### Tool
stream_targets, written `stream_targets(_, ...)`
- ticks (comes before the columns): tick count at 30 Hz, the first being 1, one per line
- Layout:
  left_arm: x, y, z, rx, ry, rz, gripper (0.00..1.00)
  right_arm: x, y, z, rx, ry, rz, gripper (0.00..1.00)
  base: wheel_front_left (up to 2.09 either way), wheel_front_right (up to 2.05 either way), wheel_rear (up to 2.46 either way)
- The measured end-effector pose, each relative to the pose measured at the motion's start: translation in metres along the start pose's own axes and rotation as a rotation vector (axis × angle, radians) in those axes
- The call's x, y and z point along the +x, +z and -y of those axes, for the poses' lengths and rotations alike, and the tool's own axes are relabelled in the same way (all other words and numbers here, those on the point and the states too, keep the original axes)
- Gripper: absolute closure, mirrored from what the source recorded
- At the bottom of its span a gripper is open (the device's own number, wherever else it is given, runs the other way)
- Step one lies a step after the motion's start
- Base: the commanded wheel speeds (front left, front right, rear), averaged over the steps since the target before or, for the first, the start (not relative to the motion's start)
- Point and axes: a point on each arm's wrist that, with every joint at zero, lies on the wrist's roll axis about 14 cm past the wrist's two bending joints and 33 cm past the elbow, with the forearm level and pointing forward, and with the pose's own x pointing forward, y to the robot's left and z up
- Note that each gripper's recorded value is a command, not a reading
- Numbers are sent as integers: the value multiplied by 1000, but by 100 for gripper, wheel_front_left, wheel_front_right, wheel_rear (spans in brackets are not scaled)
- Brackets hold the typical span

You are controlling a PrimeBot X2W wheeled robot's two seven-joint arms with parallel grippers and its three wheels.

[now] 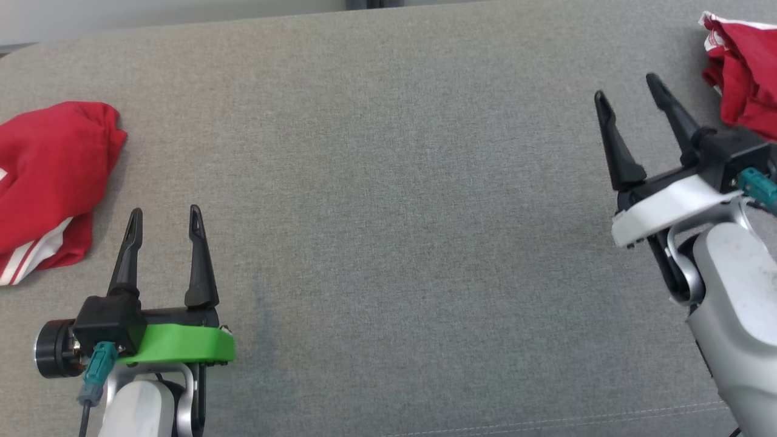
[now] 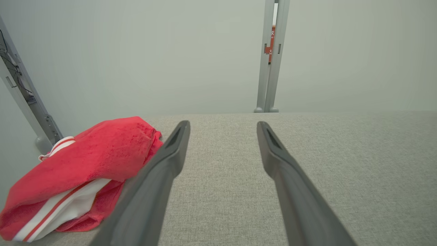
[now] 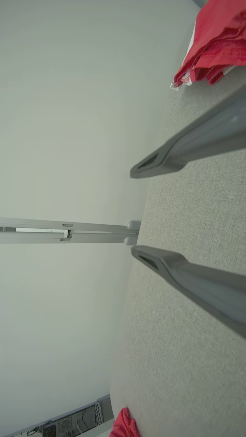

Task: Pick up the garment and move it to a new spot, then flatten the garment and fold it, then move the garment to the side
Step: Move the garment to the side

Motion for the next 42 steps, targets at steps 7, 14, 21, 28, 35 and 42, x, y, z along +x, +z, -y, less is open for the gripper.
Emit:
stream_targets(7,-13,11,-7,3,15,19,0,-31,5,-20,55,-13,19,0,0,0,0)
stream_targets(14,-21,15,-7,0,12,24,0,-60,3,-31,126,-55,22,0,0,0,0)
stream_targets(21,-28,17,-7,-3,8,23,0,-78,8,-47,153,-57,35,0,0,0,0)
stream_targets(28,-39,17,-9,-7,14,17,0,-90,13,-49,175,-85,51,0,0,0,0)
stream_targets(35,-48,17,-13,-10,24,13,0,-98,15,-50,188,-112,58,0,0,0,0)
stream_targets(42,-50,14,-13,-12,23,4,0,-101,16,-46,193,-136,62,0,0,0,0)
